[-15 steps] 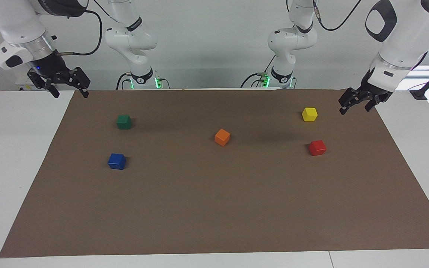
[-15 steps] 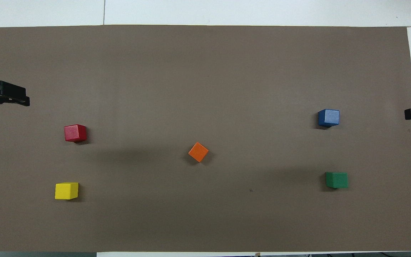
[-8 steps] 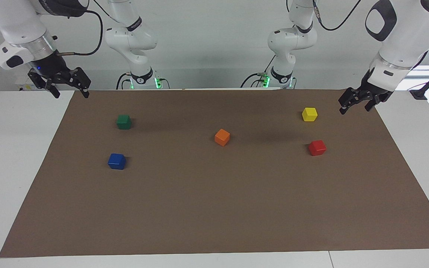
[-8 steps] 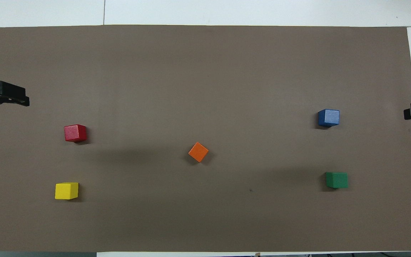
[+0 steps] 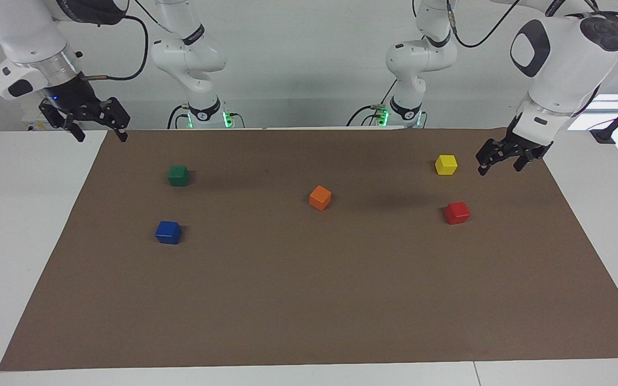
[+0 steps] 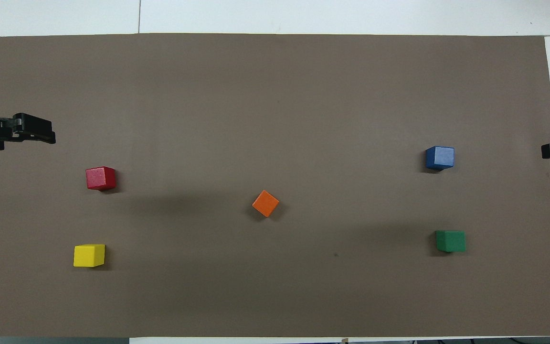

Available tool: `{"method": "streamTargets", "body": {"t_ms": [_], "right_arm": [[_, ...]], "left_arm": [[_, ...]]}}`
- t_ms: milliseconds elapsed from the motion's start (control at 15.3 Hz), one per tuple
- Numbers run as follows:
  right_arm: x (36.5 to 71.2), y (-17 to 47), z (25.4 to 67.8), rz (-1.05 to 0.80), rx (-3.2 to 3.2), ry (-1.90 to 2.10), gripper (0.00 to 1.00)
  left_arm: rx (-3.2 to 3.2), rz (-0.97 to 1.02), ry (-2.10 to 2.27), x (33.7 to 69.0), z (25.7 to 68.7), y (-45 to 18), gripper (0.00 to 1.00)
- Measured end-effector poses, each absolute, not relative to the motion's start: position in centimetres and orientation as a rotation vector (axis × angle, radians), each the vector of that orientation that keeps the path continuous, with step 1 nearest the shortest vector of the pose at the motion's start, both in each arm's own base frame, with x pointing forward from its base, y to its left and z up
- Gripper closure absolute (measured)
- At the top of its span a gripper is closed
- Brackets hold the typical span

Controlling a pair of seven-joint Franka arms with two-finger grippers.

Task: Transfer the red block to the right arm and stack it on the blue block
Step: 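Reach the left gripper down over the red cube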

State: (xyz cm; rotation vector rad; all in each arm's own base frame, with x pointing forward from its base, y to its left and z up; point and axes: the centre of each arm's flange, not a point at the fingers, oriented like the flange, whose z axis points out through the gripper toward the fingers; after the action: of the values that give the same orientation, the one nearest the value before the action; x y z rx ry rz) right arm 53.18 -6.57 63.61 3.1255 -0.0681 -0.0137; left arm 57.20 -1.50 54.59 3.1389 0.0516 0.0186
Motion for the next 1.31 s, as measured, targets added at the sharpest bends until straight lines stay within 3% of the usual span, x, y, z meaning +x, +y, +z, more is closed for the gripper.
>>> {"method": "streamTargets", "body": {"t_ms": [458,1308], "right_arm": [[53.3,-5.7,63.6,-0.015,3.112,-0.039,0.0],[53.7,-5.0,62.8,0.013,3.168,-0.017,0.0]], "left_arm": [[3.138,-0.008,0.048,56.4,44.6,-1.5,0.0],[3.133,0.021,0.068,54.7,36.2,-0.8,0.0]]}}
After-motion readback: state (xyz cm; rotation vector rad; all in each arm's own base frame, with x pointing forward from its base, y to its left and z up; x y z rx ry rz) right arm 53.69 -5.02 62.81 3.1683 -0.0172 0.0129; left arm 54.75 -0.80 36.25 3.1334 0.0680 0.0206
